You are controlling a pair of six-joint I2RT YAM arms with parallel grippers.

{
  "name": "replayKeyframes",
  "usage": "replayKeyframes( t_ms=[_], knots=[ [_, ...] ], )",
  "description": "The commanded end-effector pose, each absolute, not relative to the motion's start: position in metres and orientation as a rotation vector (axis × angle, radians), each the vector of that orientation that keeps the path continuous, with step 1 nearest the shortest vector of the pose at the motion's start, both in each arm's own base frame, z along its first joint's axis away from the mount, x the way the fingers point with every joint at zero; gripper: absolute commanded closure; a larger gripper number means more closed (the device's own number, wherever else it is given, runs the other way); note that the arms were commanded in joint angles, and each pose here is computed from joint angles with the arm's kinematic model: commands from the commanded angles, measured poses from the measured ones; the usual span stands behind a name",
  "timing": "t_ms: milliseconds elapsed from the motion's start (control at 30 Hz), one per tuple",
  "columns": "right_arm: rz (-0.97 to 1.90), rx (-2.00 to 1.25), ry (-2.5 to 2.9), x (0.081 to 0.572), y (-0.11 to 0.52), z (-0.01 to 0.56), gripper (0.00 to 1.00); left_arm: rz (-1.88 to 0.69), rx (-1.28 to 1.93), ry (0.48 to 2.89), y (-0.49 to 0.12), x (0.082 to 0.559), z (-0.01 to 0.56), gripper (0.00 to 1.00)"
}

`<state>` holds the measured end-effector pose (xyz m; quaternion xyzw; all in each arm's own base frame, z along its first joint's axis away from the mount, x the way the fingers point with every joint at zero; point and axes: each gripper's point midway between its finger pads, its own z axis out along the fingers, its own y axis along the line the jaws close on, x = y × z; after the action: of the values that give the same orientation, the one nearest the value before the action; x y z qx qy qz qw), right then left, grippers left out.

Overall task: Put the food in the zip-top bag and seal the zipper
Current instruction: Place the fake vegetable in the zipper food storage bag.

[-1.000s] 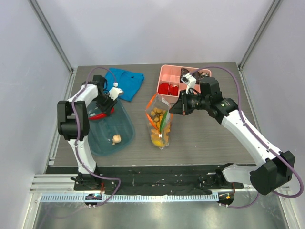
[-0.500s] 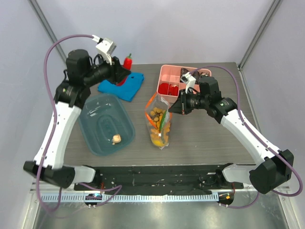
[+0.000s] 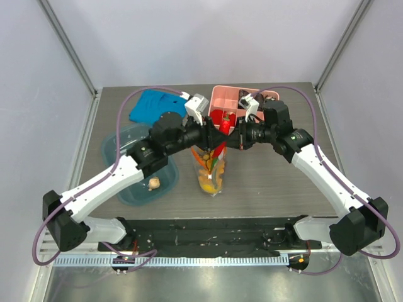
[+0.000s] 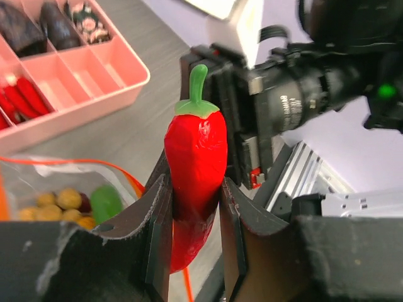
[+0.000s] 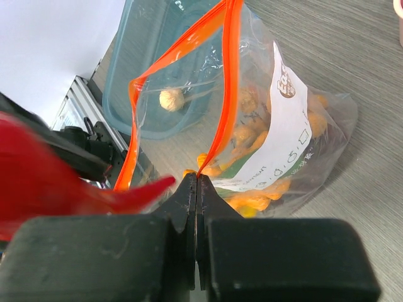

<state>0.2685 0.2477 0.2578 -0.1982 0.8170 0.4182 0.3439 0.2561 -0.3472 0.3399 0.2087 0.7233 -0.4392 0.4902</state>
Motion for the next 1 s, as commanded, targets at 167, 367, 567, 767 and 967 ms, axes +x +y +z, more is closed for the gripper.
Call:
replayKeyframes(
  t_ms=[167, 367, 567, 767, 967],
  knots=[
    [1.081, -0.515, 2.023, 0.274, 0.248, 0.285, 0.99, -1.121, 0.201, 1.941, -0.342, 0.251, 0.304, 1.00],
    [1.075, -0.513, 2.021, 0.274, 0.247, 0.285, 0.99, -1.013, 0.092, 2.146, -0.318, 0.239, 0.261, 0.95],
    [1.066, -0.527, 2.017, 0.273, 0.246, 0.284, 0.99, -1.036, 0.288, 2.034, -0.318, 0.233, 0.294, 0.37],
    [1.058, -0.537, 2.025, 0.272, 0.245, 0.279, 0.99, -0.879, 0.446, 1.863, -0.276, 0.247, 0.342, 0.00],
    [1.049, -0.545, 2.032, 0.270, 0.243, 0.277, 0.99, -0.692, 0.614, 2.087, -0.189, 0.248, 0.292, 0.00]
  ],
)
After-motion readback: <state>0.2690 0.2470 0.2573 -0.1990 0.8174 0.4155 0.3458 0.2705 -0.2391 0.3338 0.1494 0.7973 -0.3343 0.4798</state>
